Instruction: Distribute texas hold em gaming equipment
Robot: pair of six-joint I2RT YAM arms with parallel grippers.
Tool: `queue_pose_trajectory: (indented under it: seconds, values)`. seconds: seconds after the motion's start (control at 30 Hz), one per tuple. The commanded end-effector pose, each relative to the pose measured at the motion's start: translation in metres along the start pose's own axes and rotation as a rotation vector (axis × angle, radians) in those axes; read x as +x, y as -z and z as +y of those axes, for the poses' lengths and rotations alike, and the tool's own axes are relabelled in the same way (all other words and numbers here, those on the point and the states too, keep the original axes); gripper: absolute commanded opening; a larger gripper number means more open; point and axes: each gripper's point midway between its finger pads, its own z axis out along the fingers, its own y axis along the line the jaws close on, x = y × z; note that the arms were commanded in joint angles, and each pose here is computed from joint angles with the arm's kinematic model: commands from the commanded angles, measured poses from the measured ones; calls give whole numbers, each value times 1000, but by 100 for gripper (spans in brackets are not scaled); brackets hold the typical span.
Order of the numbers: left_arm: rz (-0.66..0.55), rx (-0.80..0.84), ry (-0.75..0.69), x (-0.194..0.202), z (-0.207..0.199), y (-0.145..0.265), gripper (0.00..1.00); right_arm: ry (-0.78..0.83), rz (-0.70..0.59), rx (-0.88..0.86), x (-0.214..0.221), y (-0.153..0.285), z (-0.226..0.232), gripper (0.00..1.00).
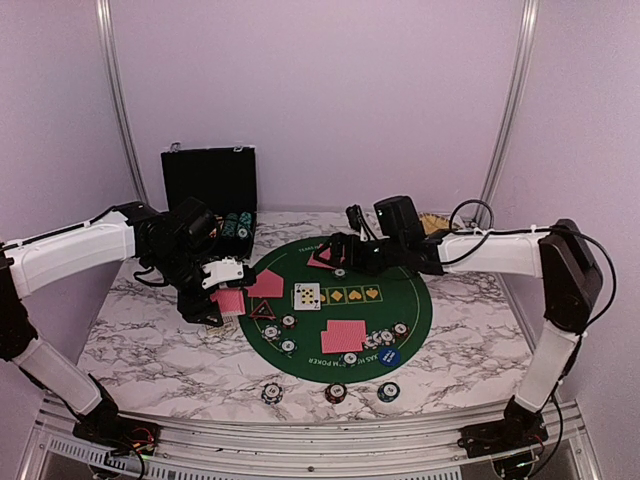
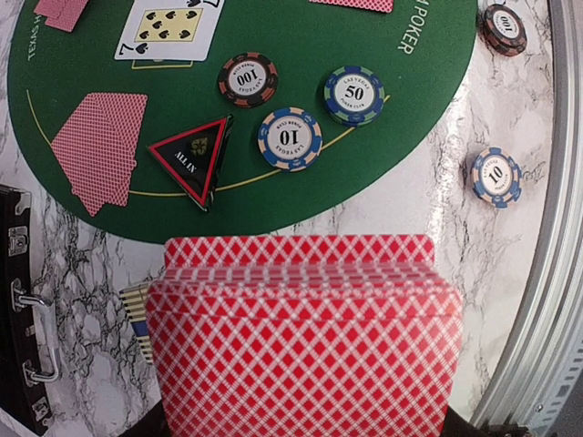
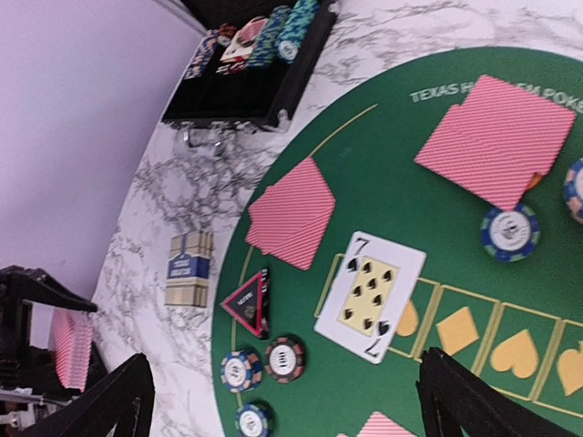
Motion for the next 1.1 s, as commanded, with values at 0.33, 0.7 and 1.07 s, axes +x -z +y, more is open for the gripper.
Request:
queue_pose_trajectory:
  seconds: [0.33, 0.7, 1.07]
  values:
    - [-62, 1, -3, -19, 1, 16, 8, -131, 244, -436, 67, -34, 119, 99]
    - [-56, 5, 0, -20, 0, 14, 8, -198, 282, -599, 83, -42, 155, 99]
    - [-64, 4, -2, -23, -1, 14, 8, -223, 303, -634, 89, -51, 163, 99]
